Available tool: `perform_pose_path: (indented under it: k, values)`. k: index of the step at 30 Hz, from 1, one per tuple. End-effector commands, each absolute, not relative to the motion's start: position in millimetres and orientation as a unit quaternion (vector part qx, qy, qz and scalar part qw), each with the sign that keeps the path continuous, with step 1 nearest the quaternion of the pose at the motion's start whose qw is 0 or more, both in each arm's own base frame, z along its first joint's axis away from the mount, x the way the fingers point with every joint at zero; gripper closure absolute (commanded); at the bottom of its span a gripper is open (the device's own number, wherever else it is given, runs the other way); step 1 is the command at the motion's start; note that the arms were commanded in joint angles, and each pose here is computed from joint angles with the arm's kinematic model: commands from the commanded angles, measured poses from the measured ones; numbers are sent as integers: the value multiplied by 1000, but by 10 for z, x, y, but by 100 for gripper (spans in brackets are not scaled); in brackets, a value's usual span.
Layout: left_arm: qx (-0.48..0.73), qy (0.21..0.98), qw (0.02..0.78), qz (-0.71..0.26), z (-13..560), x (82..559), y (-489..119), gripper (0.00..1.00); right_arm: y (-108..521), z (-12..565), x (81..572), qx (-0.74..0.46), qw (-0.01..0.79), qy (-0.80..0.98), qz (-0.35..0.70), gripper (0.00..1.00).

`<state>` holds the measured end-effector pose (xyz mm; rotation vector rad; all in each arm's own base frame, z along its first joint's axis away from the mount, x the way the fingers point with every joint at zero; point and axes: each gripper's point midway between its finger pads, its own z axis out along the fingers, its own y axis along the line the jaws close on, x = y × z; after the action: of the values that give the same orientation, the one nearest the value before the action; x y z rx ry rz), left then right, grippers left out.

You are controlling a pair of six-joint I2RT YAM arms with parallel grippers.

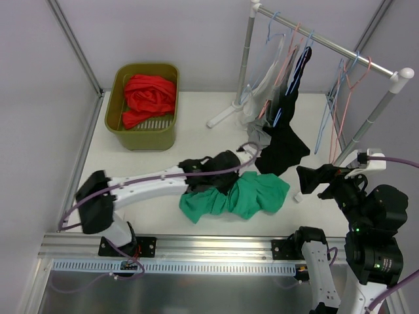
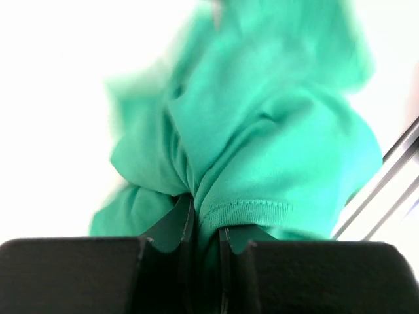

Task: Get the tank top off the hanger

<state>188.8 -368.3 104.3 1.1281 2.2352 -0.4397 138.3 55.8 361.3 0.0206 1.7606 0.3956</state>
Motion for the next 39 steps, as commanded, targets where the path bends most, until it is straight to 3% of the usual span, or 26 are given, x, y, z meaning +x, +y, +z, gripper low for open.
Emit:
perform_pose_path:
  k: [1,13,17,21,27,33,34,35,37,39]
  values:
    - [271,825,457,-191,2347,2239,-3392,100,585,3764,1388,2,646,742,180,1]
    - [60,731,654,-183,4955,3126,-2273,100,565,3799,1398,8,650,739,177,1]
    - [12,695,715,-76,5510,3588,-1754,100,562,3786,1391,5,650,740,174,1]
    - [-31,703,710,-36,5384,4269,-1310,100,566,3799,1383,3,650,740,174,1]
    - [-95,745,655,-84,4723,5100,-766,100,605,3797,1437,-1,640,745,186,0]
    - [-176,788,588,-46,3896,5393,-310,100,648,3787,1456,-6,634,747,199,0]
    - [-181,792,581,-45,3831,5381,-295,91,660,3786,1453,-8,634,747,201,1]
    - [-177,796,577,-48,3799,5357,-304,69,675,3793,1475,-11,633,747,206,1]
    - [-162,800,575,-57,3827,5259,-348,2,823,3856,1443,-33,626,740,245,1]
    - [-154,790,589,-71,4055,5051,-366,1,962,4062,1443,-52,631,719,288,1]
